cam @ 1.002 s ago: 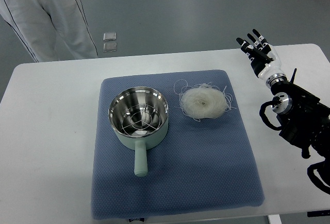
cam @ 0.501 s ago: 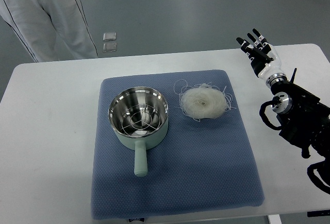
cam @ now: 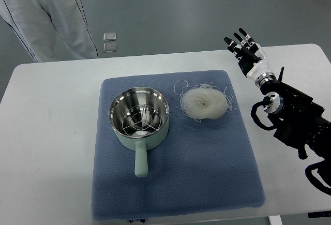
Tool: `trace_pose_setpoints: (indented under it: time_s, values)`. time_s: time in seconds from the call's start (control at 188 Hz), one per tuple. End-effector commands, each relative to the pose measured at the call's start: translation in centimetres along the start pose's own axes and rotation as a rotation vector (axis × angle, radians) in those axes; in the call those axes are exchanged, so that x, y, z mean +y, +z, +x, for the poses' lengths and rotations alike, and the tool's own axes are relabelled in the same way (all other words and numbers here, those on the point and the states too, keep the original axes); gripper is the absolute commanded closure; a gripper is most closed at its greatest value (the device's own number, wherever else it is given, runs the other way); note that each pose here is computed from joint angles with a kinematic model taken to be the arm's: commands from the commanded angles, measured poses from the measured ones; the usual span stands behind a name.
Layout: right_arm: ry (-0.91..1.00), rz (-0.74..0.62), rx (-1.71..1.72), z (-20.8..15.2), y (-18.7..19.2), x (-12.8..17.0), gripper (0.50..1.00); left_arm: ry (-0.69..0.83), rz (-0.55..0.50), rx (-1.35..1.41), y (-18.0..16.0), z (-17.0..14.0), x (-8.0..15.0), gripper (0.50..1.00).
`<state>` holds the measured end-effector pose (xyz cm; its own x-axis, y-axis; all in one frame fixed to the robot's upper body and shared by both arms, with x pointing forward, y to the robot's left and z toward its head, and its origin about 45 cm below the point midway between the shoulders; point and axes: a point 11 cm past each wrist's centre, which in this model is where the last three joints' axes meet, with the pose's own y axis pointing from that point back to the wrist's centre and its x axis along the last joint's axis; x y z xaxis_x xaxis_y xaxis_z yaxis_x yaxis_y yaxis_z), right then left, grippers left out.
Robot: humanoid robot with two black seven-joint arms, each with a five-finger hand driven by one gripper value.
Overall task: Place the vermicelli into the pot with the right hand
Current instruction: 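Swing the right hand over the white vermicelli bundle, fingers open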
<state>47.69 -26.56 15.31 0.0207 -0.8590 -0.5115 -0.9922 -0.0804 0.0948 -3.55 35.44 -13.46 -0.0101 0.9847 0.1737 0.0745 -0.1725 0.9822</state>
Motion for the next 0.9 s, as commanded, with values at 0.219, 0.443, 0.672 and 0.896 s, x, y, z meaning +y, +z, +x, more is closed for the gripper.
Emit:
trace_pose_setpoints:
  time_s: [0.219, 0.443, 0.672, 0.896]
  values:
    - [-0.091, -0.015, 0.377, -0.1, -5.0, -0.8, 0.572, 0.001, 0.0, 0.0, 0.0, 0.0, 0.0, 0.5]
    - [-0.253, -0.008, 0.803, -1.2, -10.8, -1.0, 0.572, 0.001, -0.005, -0.001, 0.3, 0.0, 0.0, 0.5]
    - [-0.576, -0.079, 1.281, -5.5, -11.2, 0.2, 0.572, 0.001, -0.006, -0.001, 0.4, 0.0, 0.0, 0.5]
    - [-0.931, -0.155, 1.674, -10.6, -10.4, 2.4, 0.572, 0.001, -0.006, -0.001, 0.4, 0.0, 0.0, 0.5]
